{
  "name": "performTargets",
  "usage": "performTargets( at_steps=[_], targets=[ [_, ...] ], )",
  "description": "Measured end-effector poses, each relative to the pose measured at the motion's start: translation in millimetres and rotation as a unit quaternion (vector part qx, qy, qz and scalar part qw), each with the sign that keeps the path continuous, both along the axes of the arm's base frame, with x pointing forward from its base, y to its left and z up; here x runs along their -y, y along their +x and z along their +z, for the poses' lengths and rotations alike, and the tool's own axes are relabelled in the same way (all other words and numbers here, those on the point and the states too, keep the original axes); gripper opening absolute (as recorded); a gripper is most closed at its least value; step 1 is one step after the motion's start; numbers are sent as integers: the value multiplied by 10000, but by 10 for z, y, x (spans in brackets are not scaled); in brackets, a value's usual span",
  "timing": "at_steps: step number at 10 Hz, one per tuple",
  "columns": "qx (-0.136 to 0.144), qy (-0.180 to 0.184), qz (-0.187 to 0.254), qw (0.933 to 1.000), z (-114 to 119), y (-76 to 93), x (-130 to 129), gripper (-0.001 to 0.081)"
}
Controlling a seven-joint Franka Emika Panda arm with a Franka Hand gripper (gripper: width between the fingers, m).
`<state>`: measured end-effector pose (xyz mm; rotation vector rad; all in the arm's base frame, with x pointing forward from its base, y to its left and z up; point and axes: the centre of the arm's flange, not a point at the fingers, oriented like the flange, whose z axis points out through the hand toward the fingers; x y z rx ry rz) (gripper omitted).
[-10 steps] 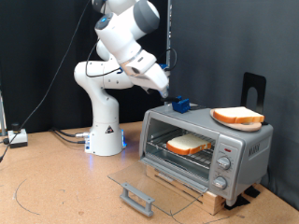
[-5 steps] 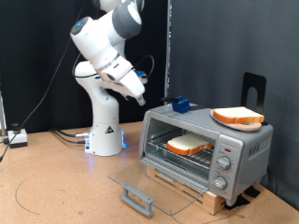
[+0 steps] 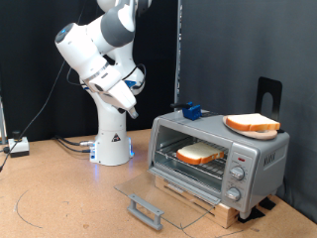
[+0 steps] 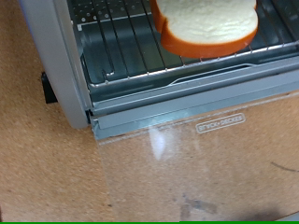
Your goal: Make a piece of toast with the oven
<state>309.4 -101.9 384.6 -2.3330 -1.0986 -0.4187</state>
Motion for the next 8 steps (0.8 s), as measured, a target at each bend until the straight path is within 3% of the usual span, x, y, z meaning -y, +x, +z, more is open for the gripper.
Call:
performTargets(
  at_steps=[1, 3, 4, 6, 7, 8],
  targets=[
    [-518, -83, -273, 9983, 5, -3, -59, 809],
    [-1573, -86, -896, 9834, 106, 57, -110, 809],
    [-2039, 72, -1226, 9713, 160, 118, -59, 809],
    [-2842, 531, -1876, 9387, 108, 255, 146, 809],
    [-2714, 466, -1799, 9443, 110, 261, 143, 809],
    [-2959, 513, -2010, 9324, 114, 253, 124, 809]
  ],
)
